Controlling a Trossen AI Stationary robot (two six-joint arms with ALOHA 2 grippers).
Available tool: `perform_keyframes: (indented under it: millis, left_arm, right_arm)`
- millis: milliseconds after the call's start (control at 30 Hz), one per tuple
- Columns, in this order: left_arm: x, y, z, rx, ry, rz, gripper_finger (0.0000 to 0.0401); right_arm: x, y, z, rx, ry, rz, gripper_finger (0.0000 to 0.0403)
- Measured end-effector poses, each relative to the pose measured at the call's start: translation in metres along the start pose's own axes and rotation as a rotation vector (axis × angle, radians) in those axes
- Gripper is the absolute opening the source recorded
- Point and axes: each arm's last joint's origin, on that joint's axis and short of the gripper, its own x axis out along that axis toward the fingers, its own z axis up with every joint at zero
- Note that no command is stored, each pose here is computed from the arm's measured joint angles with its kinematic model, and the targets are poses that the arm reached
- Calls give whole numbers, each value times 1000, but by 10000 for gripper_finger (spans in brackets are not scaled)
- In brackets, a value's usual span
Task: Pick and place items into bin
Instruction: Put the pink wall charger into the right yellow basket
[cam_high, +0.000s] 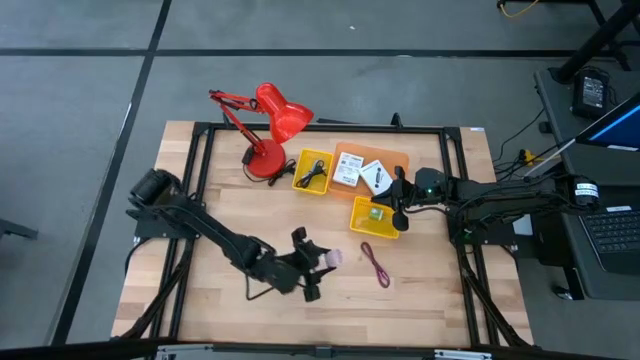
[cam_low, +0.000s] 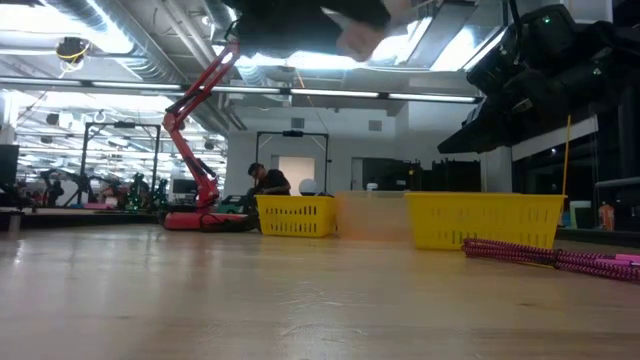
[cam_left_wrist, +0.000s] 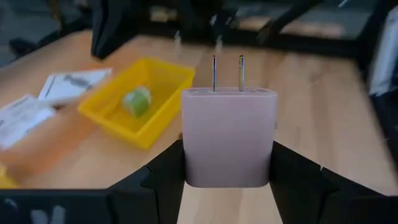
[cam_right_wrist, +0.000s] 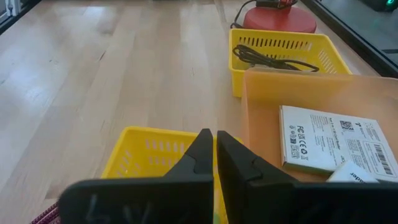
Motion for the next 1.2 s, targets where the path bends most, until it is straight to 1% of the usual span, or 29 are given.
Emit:
perform_keyframes:
  millis: [133, 233, 300, 433, 533, 600, 733, 833, 933, 1100, 1200]
  left_arm:
    - [-9, 20, -6, -9, -89, -48, 188]
    - [-12, 36, -15, 10, -123, -47, 188]
    - [-12, 45, -21, 27, -136, -66, 189]
    - [-8, 61, -34, 90, -143, -109, 190]
    - [-3, 75, -40, 120, -156, -126, 188]
    - [1, 83, -41, 133, -164, -149, 188]
    - [8, 100, -39, 165, -203, -165, 188]
    - [15, 112, -33, 180, -235, -173, 188]
    - [21, 126, -29, 184, -238, -173, 188]
    - [29, 146, -20, 211, -279, -190, 188]
    - [31, 155, -16, 223, -305, -220, 188]
  right_arm:
    - [0, 0, 0, -19, -1, 1, 6]
    - [0, 0, 0, -19, -3, 4, 6]
    - [0, 0, 0, -10, -4, 5, 6]
    - [0, 0, 1, 7, -9, 4, 6]
    - [0, 0, 4, 2, -43, 6, 8]
    - [0, 1, 8, -3, -82, 40, 19]
    - [-1, 3, 13, -16, -142, 107, 65]
    - [-1, 3, 14, -19, -155, 133, 111]
    - [-2, 4, 17, -26, -183, 160, 159]
    - [-4, 12, 27, -56, -286, 197, 238]
    - [-5, 17, 32, -70, -334, 218, 275]
